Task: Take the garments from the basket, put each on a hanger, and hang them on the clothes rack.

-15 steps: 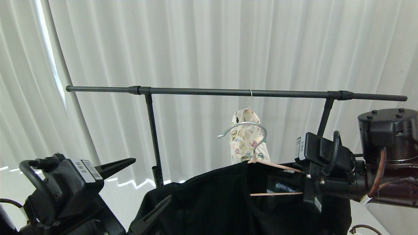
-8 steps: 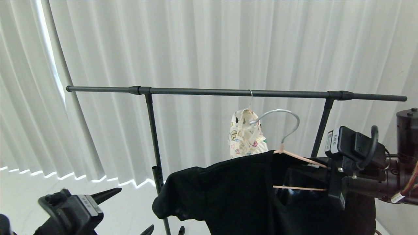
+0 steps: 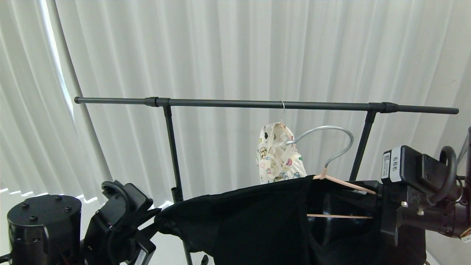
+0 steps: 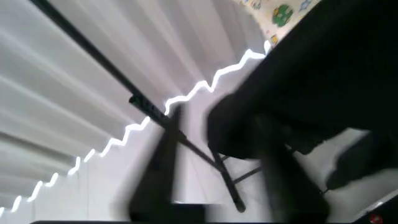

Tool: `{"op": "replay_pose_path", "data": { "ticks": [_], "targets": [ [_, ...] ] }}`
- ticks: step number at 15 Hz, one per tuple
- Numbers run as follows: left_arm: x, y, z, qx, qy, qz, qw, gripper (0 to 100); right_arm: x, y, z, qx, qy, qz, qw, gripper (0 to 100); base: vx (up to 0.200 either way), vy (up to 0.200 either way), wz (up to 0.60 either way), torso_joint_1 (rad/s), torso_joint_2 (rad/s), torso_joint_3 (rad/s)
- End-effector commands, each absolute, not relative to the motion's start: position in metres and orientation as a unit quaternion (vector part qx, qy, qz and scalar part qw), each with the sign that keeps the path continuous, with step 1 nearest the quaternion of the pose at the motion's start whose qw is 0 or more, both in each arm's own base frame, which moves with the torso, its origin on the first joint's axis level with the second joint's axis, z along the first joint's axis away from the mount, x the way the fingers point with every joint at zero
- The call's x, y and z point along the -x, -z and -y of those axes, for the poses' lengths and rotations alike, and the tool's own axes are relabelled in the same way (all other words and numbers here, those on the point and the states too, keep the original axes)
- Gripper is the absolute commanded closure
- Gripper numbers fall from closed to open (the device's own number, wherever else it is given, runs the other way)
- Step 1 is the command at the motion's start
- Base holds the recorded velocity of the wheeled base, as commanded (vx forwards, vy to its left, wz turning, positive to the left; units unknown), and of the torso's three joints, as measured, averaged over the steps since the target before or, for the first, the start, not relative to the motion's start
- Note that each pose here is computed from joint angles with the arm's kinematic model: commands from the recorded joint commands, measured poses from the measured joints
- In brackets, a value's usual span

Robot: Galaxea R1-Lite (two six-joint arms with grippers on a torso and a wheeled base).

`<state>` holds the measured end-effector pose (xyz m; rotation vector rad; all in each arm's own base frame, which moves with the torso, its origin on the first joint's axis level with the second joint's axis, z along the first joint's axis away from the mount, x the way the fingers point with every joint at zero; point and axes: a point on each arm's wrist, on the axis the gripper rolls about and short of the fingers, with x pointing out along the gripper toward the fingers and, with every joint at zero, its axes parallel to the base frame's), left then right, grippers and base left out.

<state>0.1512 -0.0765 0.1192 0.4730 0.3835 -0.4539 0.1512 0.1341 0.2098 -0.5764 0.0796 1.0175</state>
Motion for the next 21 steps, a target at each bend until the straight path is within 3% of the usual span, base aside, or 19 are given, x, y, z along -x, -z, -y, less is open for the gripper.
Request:
{"op": "replay_pose_path", "data": {
  "ticks": [1,4,9,10,13,18,21],
  "targets": [
    [-0.156,-0.113,0.065,-0.229,0.187,-0.211,0.932,100,-0.150,-0.208,-0.130,0.272,-0.476,-0.040,0.835,100,0.000,0.000,0.00,0.000,0.00,0.000],
    [-0.162,-0.111,0.040,-0.217,0.111,-0.232,0.941,100,-0.152,-0.209,-0.117,0.267,-0.449,-0.044,0.852,100,0.000,0.000,0.00,0.000,0.00,0.000],
    [-0.156,-0.116,0.046,-0.219,0.131,-0.209,0.944,100,-0.153,-0.210,-0.113,0.266,-0.439,-0.043,0.857,100,0.000,0.000,0.00,0.000,0.00,0.000],
    [-0.154,-0.118,0.046,-0.218,0.131,-0.205,0.945,0,-0.153,-0.210,-0.113,0.266,-0.439,-0.043,0.857,100,0.000,0.000,0.00,0.000,0.00,0.000],
    [-0.146,-0.122,0.044,-0.206,0.135,-0.190,0.951,0,-0.155,-0.210,-0.110,0.266,-0.432,-0.046,0.860,100,0.000,0.000,0.00,0.000,0.00,0.000],
    [-0.126,-0.150,0.041,-0.108,0.190,-0.105,0.970,0,-0.163,-0.204,-0.084,0.262,-0.370,-0.073,0.888,100,0.000,0.000,0.00,0.000,0.00,0.000],
    [-0.120,-0.157,0.039,-0.087,0.187,-0.082,0.975,0,-0.154,-0.192,-0.066,0.260,-0.341,-0.094,0.899,100,0.000,0.000,0.00,0.000,0.00,0.000]
  ]
}}
